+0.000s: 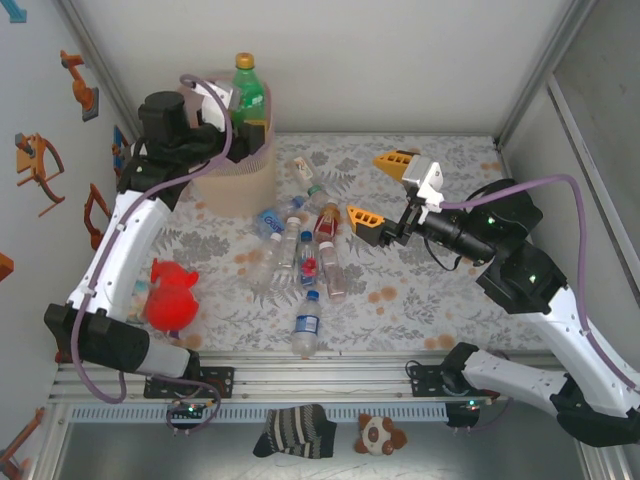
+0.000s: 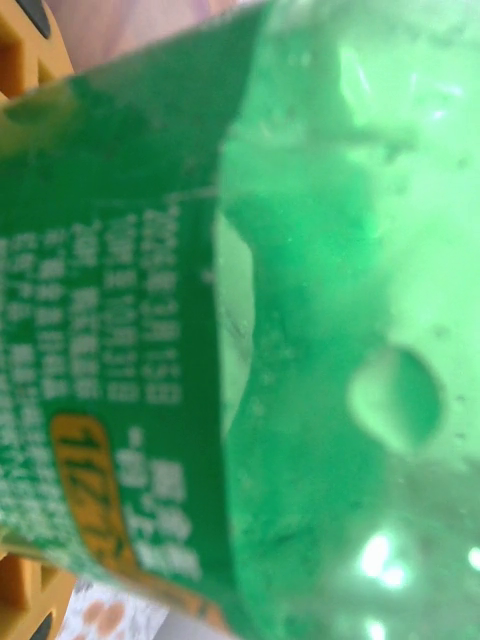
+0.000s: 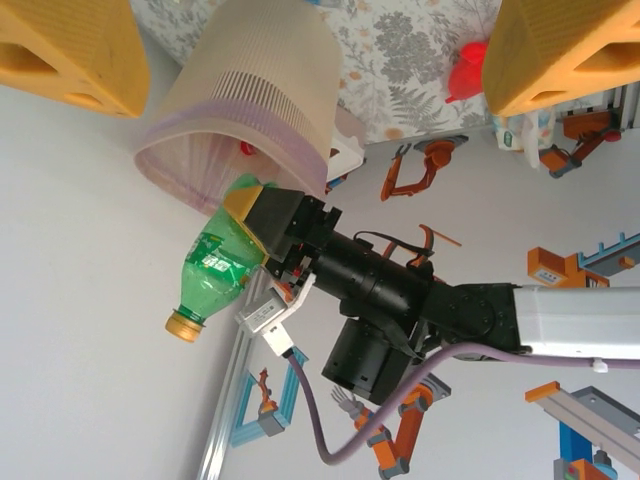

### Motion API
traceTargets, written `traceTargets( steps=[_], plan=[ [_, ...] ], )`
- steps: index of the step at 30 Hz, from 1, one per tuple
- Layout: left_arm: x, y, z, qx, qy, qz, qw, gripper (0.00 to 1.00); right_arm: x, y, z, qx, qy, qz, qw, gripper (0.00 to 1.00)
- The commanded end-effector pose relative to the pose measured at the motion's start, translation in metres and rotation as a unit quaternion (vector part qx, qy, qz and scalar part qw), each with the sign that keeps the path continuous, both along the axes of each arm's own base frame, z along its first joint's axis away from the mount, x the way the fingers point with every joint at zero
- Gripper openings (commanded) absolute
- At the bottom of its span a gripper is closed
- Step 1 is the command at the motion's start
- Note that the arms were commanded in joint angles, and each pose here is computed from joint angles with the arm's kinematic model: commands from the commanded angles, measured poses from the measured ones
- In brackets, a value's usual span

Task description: Put the plastic bottles in the bin

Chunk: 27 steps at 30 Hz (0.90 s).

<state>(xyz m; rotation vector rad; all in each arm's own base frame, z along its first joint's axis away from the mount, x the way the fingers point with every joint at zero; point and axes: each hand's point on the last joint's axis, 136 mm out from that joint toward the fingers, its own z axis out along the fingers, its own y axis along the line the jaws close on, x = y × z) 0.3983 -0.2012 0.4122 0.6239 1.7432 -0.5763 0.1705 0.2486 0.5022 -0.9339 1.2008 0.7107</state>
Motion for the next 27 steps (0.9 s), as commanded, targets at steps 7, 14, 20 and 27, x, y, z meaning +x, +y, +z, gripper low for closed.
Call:
traceTargets(
  steps=[7, 14, 20, 27],
  plan=[
    [0.053, 0.059, -0.024, -0.011, 0.061, 0.116, 0.991, 0.45, -0.003, -0.007, 0.006, 0.012, 0.004, -0.007, 1.0, 0.85],
    [0.087, 0.085, -0.05, 0.012, 0.119, 0.146, 0.982, 0.45, -0.006, -0.012, 0.008, 0.021, 0.006, -0.009, 1.0, 0.84],
    [0.105, 0.088, -0.095, 0.043, 0.201, 0.141, 0.969, 0.45, -0.004, -0.012, 0.006, 0.018, 0.009, -0.013, 1.0, 0.84],
    [0.11, 0.086, -0.138, 0.062, 0.265, 0.131, 0.953, 0.47, -0.002, -0.01, 0.003, 0.014, 0.011, -0.016, 1.0, 0.84]
  ],
)
